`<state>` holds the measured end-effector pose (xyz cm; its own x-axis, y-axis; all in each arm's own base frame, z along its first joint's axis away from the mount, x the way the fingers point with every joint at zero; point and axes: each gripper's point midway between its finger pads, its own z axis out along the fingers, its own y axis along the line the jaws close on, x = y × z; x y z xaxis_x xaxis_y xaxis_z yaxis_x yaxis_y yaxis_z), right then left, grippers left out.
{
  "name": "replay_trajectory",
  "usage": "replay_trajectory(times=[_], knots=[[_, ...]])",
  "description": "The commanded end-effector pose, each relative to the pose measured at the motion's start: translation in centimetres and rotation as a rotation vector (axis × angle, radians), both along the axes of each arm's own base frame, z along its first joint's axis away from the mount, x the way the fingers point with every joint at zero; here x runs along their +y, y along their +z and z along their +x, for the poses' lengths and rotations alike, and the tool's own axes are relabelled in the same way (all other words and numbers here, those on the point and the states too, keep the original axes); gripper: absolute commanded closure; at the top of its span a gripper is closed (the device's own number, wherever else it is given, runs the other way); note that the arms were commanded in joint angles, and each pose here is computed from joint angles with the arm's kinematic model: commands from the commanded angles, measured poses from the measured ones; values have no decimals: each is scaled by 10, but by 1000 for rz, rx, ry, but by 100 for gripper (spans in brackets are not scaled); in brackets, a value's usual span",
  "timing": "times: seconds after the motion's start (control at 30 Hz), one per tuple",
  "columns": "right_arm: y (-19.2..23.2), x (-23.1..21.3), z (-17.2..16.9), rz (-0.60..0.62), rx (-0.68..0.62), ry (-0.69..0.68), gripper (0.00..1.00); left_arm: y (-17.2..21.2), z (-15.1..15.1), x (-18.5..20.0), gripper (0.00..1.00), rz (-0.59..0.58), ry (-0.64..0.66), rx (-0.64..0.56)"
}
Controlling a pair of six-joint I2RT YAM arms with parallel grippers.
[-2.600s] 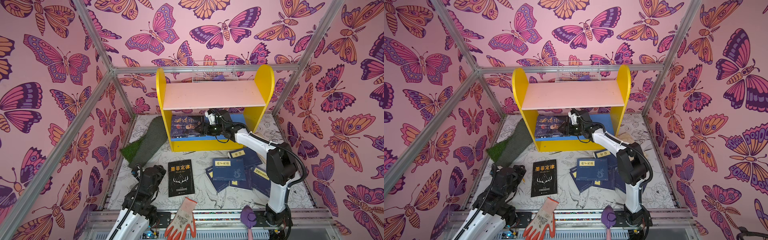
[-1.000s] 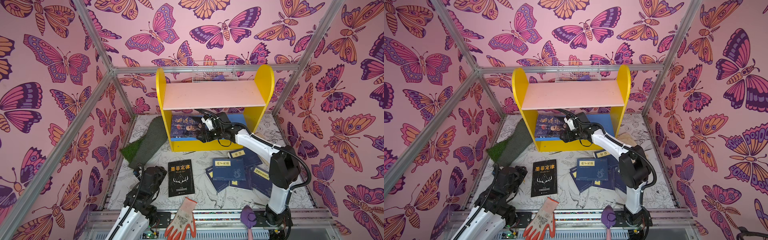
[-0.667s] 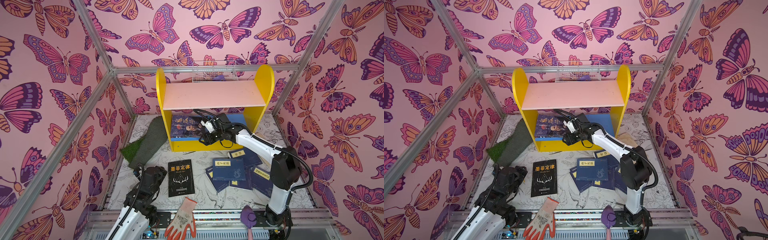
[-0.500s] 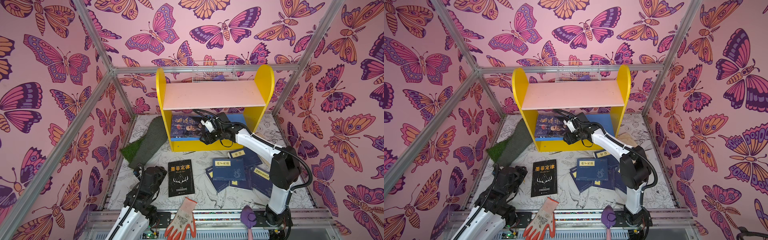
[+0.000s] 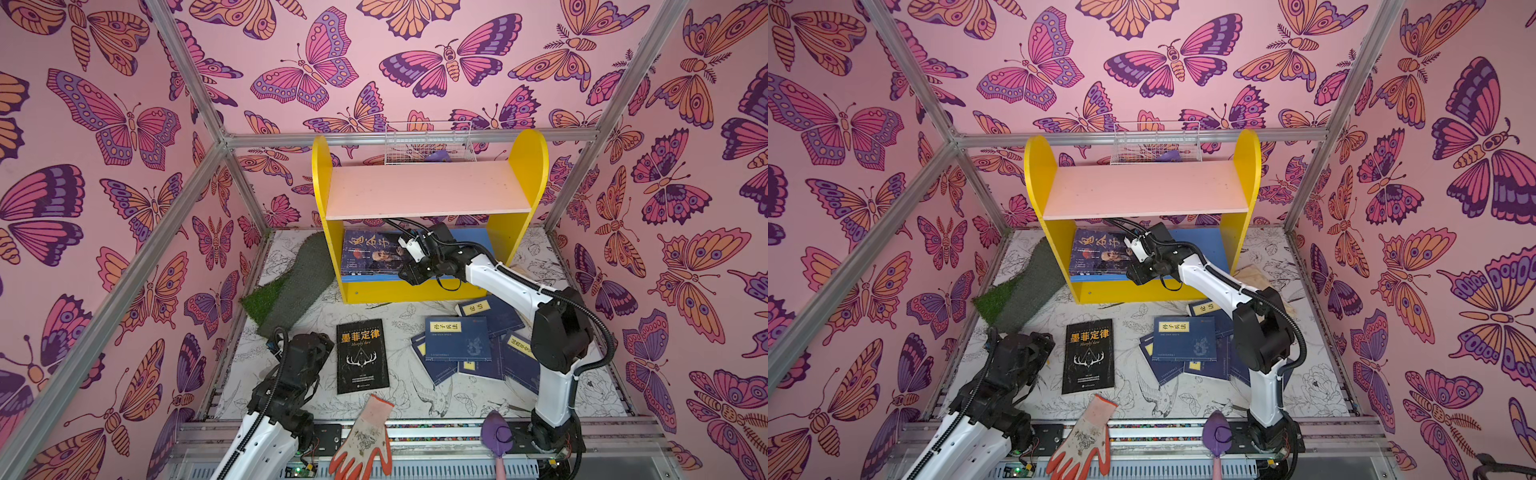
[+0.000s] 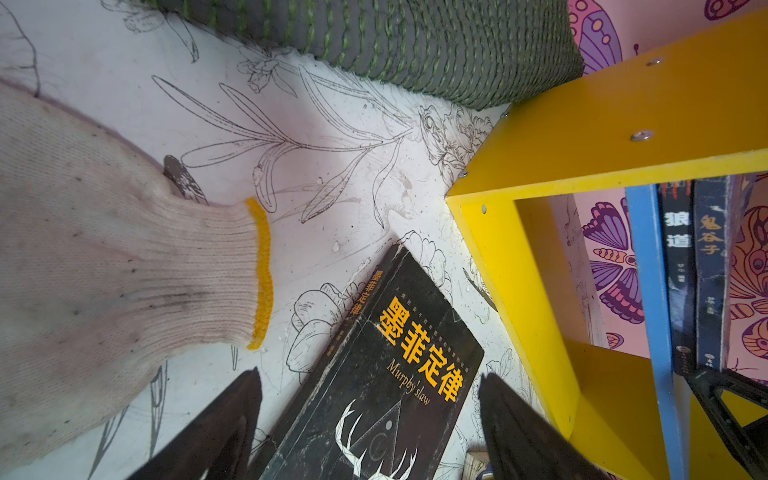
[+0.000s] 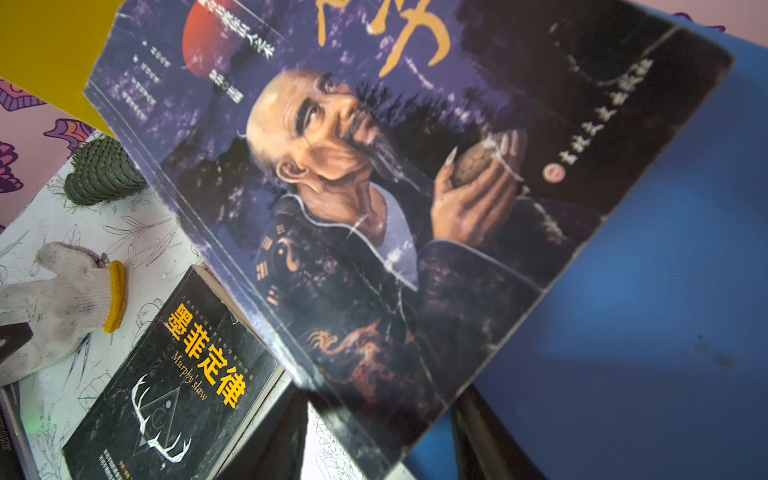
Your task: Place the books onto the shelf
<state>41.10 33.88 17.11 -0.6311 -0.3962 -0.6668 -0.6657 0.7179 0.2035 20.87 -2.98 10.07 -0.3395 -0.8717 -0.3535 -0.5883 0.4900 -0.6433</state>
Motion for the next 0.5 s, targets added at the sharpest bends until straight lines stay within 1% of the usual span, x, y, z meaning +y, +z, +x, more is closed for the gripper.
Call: replay_trajectory(times=[0.0,0.2,0.27,0.3,0.47], knots=[[-7,9,1,-22,-2,47,49,-9,-2,-1,16,6,-11,21],[-5,15,2,-10,7,67,55,-9,-2,-2,16,11,-21,22],[-6,17,1,3,19,76,61,-10,-3,-2,18,14,-25,25],[-6,19,0,9,24,81,62,-10,-3,-2,18,16,-28,26],[-7,25,-5,36,43,97,59,-11,-3,-3,18,31,-50,31]])
